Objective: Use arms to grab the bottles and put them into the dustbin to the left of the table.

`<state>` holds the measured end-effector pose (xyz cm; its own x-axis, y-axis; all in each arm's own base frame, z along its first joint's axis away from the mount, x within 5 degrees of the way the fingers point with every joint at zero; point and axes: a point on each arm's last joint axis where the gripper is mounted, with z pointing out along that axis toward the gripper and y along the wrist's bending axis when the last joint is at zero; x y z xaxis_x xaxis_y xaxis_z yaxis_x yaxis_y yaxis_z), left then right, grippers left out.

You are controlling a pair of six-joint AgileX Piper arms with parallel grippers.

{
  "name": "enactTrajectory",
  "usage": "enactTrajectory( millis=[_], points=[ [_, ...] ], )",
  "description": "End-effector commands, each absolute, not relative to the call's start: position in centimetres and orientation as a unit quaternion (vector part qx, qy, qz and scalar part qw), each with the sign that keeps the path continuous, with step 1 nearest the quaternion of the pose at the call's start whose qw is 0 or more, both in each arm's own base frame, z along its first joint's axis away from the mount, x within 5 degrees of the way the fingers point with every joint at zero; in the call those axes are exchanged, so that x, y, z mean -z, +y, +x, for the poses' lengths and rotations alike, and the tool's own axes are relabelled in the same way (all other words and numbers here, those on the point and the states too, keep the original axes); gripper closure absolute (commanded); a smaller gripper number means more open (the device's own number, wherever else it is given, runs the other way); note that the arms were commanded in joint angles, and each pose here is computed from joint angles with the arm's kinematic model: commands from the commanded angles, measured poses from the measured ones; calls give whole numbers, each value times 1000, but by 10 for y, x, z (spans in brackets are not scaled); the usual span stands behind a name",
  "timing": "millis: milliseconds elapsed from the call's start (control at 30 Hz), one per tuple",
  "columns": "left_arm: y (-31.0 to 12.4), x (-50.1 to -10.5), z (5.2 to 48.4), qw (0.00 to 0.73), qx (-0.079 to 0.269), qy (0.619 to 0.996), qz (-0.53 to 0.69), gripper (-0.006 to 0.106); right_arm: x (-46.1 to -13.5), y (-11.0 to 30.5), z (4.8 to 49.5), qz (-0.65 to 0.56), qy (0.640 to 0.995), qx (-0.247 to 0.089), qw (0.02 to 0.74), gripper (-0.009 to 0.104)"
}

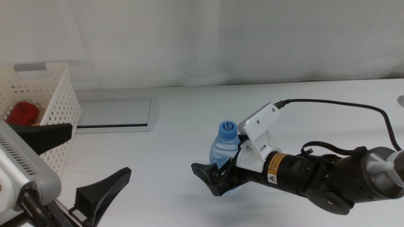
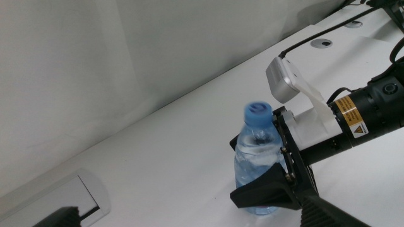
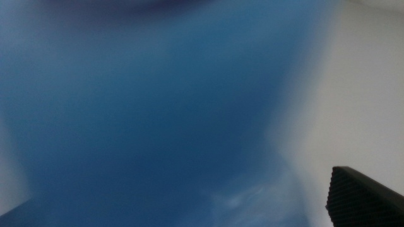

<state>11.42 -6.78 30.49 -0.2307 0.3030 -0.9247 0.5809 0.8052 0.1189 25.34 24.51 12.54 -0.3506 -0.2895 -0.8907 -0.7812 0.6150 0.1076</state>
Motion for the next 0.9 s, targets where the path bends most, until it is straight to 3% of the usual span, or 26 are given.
enactTrajectory(
  millis=[0,67,367,633,867],
  points=[
    [-69,-303,113,548,131,775,285,10,-133,246,253,-337,775,-278,456,-8],
    [-69,-302,113,546,131,776,286,10,-140,245,252,-338,774,-275,460,-8],
    [-69,-303,114,553,130,773,283,10,-182,229,233,-388,797,-193,421,-8],
    [-69,-303,114,553,130,773,283,12,-214,219,200,-372,817,-175,405,-8],
    [-69,-303,114,554,130,773,282,12,-244,168,184,-306,850,-128,409,-8]
  ],
)
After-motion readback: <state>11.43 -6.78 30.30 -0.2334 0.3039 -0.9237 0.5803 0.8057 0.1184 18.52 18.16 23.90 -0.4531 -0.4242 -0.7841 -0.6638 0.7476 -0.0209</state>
